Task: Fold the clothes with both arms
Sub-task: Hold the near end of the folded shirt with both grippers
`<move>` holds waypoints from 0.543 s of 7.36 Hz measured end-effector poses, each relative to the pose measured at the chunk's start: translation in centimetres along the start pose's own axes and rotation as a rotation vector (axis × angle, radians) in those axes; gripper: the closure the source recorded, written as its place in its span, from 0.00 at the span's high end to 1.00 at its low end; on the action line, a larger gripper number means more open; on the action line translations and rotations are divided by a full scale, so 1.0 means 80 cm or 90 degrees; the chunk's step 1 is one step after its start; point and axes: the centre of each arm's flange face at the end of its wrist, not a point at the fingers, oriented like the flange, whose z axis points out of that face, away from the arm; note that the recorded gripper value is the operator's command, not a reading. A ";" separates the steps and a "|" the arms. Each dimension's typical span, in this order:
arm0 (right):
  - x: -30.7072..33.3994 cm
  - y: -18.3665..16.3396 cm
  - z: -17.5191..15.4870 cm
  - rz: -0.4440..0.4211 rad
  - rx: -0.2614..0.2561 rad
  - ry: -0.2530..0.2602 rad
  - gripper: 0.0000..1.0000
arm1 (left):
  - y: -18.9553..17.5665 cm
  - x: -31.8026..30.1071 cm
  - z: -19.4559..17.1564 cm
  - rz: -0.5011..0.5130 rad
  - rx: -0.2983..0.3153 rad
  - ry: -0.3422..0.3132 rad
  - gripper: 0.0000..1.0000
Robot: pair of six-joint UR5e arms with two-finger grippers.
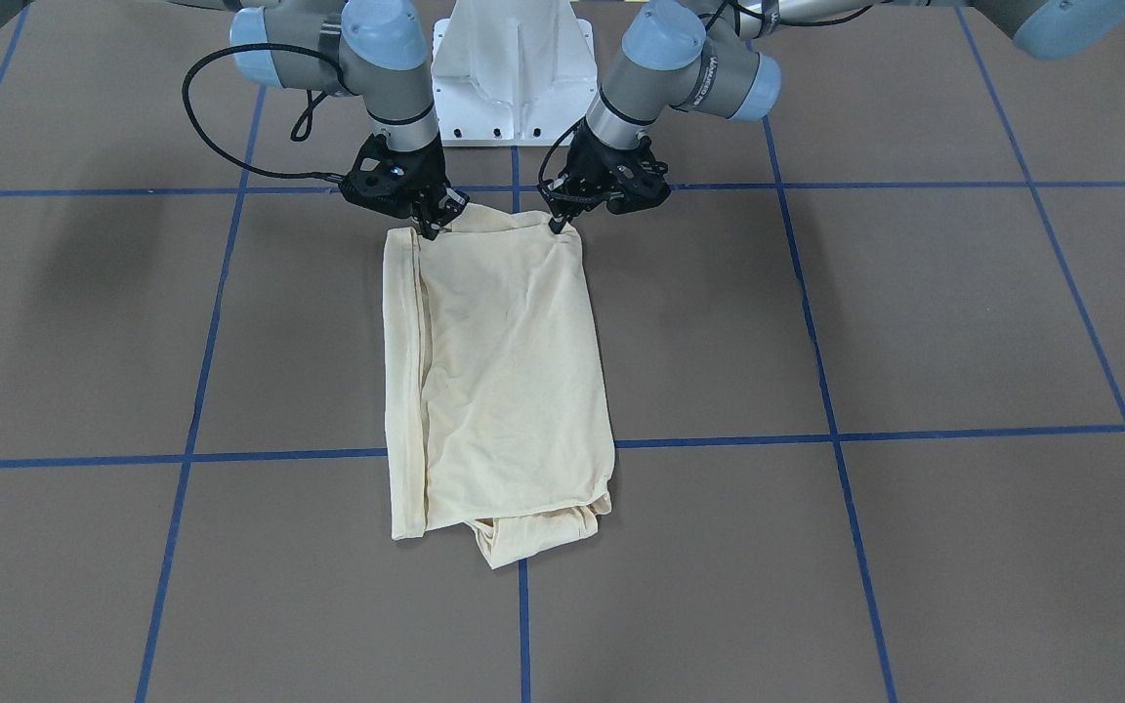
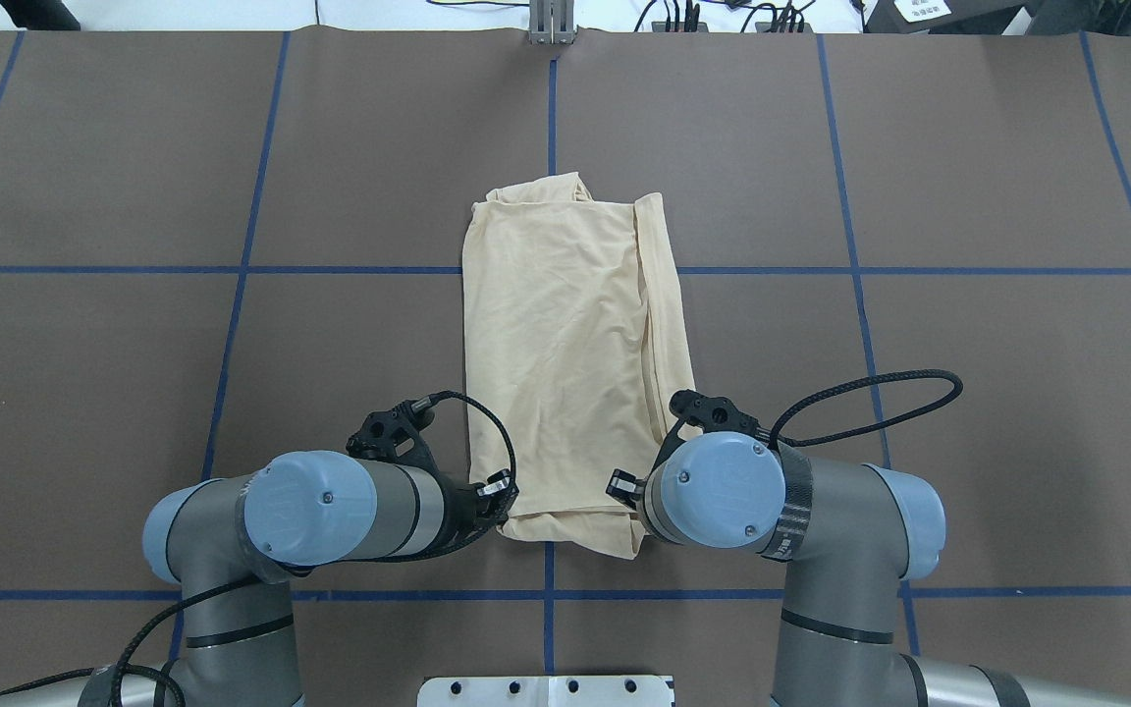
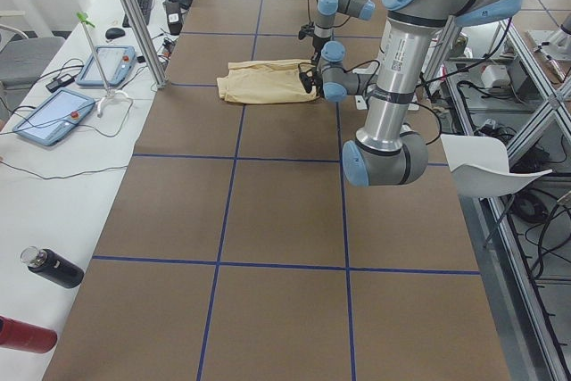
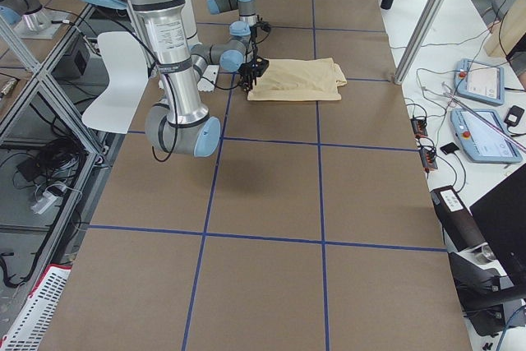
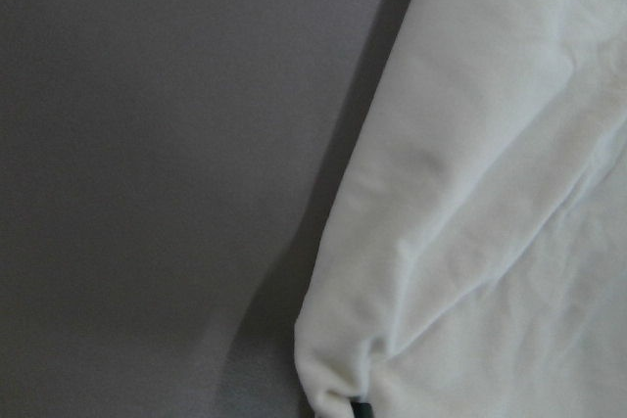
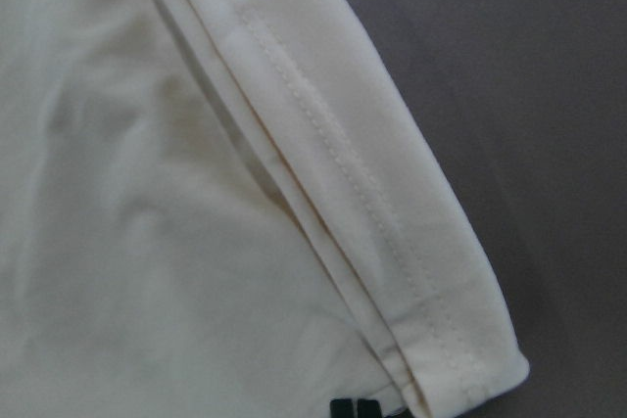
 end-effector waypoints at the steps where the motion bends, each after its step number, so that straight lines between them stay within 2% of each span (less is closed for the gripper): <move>1: -0.001 0.000 -0.001 0.000 -0.001 -0.001 0.00 | 0.000 0.000 0.000 0.000 0.000 0.000 0.00; 2: -0.001 0.000 -0.001 0.001 -0.001 0.001 0.00 | 0.000 0.000 0.000 0.001 0.000 0.000 0.00; 3: 0.000 0.000 -0.001 0.002 -0.001 0.004 0.66 | 0.000 0.000 0.000 0.001 0.000 0.000 0.00; 4: -0.001 -0.001 -0.001 0.004 0.000 0.003 0.99 | -0.001 0.000 0.000 0.002 0.000 0.000 0.00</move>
